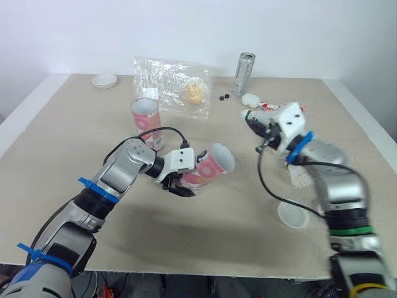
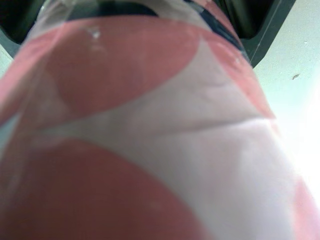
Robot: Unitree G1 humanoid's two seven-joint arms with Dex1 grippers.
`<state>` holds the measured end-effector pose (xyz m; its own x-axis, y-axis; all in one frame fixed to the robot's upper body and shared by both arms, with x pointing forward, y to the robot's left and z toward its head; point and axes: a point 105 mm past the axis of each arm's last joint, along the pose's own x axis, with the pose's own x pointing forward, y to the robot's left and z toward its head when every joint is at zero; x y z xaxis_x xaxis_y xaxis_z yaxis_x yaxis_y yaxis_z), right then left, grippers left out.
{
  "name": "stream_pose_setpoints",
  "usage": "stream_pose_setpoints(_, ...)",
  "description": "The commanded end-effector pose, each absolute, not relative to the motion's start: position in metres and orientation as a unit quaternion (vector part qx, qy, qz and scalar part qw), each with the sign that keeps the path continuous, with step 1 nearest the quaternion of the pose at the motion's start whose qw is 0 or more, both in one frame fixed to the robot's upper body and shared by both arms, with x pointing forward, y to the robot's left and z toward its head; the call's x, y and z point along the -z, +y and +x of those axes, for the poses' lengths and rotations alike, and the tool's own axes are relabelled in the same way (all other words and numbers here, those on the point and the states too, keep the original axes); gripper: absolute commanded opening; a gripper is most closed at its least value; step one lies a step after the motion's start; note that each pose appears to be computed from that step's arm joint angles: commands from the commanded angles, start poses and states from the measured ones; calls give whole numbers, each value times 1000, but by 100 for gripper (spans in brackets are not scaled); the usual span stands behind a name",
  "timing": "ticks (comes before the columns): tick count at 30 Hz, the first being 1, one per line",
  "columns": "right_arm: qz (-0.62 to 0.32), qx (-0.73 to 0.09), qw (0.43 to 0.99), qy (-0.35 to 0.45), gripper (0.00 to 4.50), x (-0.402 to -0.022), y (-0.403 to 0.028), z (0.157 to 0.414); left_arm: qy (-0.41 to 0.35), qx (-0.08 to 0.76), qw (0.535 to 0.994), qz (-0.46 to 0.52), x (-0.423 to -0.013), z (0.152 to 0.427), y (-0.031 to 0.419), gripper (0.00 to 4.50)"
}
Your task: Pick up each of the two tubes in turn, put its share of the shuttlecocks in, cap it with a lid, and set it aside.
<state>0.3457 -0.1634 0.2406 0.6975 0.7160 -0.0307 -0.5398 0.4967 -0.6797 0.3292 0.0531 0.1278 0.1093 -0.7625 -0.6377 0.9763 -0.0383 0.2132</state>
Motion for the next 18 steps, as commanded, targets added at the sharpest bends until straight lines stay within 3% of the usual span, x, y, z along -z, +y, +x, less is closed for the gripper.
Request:
stream_pose_setpoints(1,-449,-475,735,-180,3,-268,-150,297,174,643,672,323,-126,333,54,299)
stream_pose_setpoints(6,-530,-514,654,-163,3,-260,-141,281,168,646,672,320,-129,335,51,299)
stream_pose_setpoints(18,-544,-540,619,-174,3,-245,-114,290,165,643,675,322,-131,335,51,299)
